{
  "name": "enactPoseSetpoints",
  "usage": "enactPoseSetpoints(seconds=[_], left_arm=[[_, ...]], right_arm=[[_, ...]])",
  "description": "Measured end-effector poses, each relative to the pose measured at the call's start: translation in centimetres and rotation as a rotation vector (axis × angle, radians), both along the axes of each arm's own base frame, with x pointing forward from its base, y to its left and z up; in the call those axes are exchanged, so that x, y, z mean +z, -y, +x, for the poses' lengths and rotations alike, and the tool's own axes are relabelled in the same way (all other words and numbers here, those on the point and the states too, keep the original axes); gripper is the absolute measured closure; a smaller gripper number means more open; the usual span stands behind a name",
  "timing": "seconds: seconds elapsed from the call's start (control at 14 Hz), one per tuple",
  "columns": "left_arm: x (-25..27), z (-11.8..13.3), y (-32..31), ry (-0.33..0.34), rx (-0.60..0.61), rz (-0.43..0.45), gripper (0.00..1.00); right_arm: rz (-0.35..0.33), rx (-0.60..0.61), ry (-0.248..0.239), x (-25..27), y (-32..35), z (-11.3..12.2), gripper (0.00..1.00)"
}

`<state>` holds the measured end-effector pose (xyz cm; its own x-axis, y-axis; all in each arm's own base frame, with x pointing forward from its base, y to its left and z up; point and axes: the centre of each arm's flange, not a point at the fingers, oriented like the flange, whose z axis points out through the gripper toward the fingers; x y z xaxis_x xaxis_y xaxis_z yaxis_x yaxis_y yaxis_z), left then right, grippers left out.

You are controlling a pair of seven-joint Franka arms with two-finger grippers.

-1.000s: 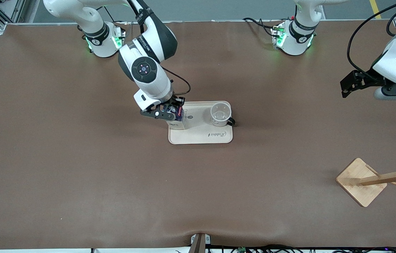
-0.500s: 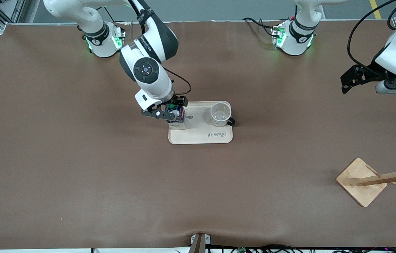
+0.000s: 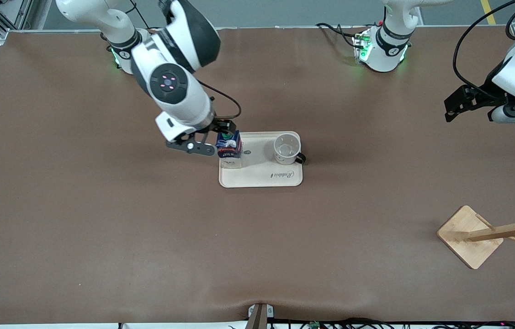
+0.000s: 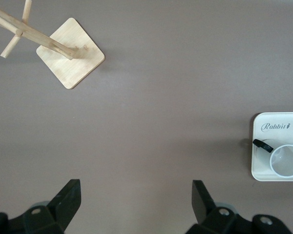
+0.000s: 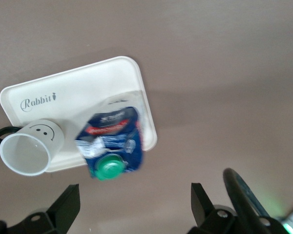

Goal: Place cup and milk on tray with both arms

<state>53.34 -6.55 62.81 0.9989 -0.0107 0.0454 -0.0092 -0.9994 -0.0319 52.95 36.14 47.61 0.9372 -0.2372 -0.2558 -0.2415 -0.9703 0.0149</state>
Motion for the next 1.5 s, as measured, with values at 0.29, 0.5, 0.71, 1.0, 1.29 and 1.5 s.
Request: enactPoseSetpoints(seconds=[0.29, 0.5, 0.71, 1.0, 1.29, 1.5], left_arm=[[-0.1, 0.0, -0.2, -0.005, 0.004, 0.0, 0.0], [0.3, 0.1, -0.3, 0.002, 0.005, -0.001, 0.0], [0.0, 0.0, -0.5, -0.017, 0.009, 0.001, 0.0], [-0.1, 0.0, -0.8, -0.023, 0.013, 0.001, 0.0], [0.1, 0.1, -0.8, -0.021, 0.013, 0.001, 0.0], [0.1, 0.1, -0.8, -0.02, 0.013, 0.001, 0.0]], right_arm=[[0.025, -0.128, 0.037, 8.0, 10.0, 4.9, 0.0], [0.016, 0.02, 0.128, 12.1, 17.2, 5.7, 0.0], [-0.003, 0.106, 0.207, 15.2, 24.6, 4.6, 0.0], [0.03, 0.155, 0.244, 14.3, 36.5, 2.0, 0.0], [0.041, 0.207, 0.266, 13.4, 45.2, 0.6, 0.0], [0.03, 0.229, 0.302, 15.1, 44.8, 0.8, 0.0]])
